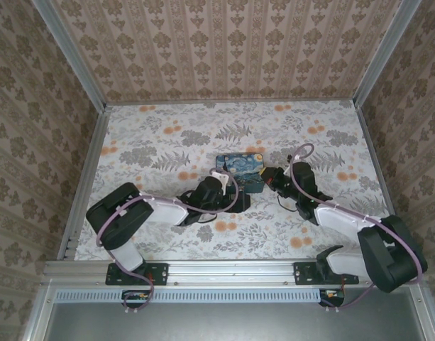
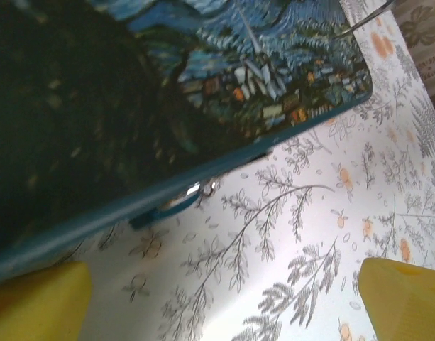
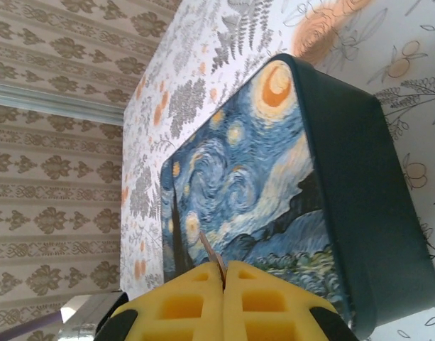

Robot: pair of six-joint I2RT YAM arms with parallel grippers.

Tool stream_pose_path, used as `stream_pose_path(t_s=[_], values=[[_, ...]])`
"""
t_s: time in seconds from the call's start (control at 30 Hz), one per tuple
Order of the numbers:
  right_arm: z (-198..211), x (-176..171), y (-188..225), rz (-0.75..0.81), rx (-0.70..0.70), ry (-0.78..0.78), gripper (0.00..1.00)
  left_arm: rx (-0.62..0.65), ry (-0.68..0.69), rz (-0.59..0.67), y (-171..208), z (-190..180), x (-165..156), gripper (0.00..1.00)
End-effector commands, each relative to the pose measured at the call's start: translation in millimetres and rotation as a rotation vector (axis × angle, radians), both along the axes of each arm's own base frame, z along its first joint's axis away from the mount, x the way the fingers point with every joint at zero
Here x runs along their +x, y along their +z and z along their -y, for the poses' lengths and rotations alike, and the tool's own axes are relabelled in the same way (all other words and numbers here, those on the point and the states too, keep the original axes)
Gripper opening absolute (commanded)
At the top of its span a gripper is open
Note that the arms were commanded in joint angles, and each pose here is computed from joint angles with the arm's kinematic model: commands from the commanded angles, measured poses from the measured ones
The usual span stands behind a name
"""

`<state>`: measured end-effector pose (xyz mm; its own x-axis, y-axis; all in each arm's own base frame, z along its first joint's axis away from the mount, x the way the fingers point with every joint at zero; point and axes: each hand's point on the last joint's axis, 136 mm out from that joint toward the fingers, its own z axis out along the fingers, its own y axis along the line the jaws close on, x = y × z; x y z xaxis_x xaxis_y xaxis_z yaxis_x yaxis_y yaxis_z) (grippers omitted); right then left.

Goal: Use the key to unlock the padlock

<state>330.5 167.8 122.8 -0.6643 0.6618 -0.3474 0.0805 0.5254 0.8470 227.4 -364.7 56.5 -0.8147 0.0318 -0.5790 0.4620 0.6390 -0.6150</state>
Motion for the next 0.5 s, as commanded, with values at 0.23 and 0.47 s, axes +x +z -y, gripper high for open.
stream_pose_path(t_s=[0.23,0.47], values=[[2.3,37.1,0.8,0.048,0.063,0.036,0.0,0.027,-0.048,0.071,-11.4,16.4,17.4,0.97],[-1.2,42.1,-9.8,0.037,0.094,0.045,0.0,0.103,-0.079,0.127,-18.5,14.2,21.5,0.97]])
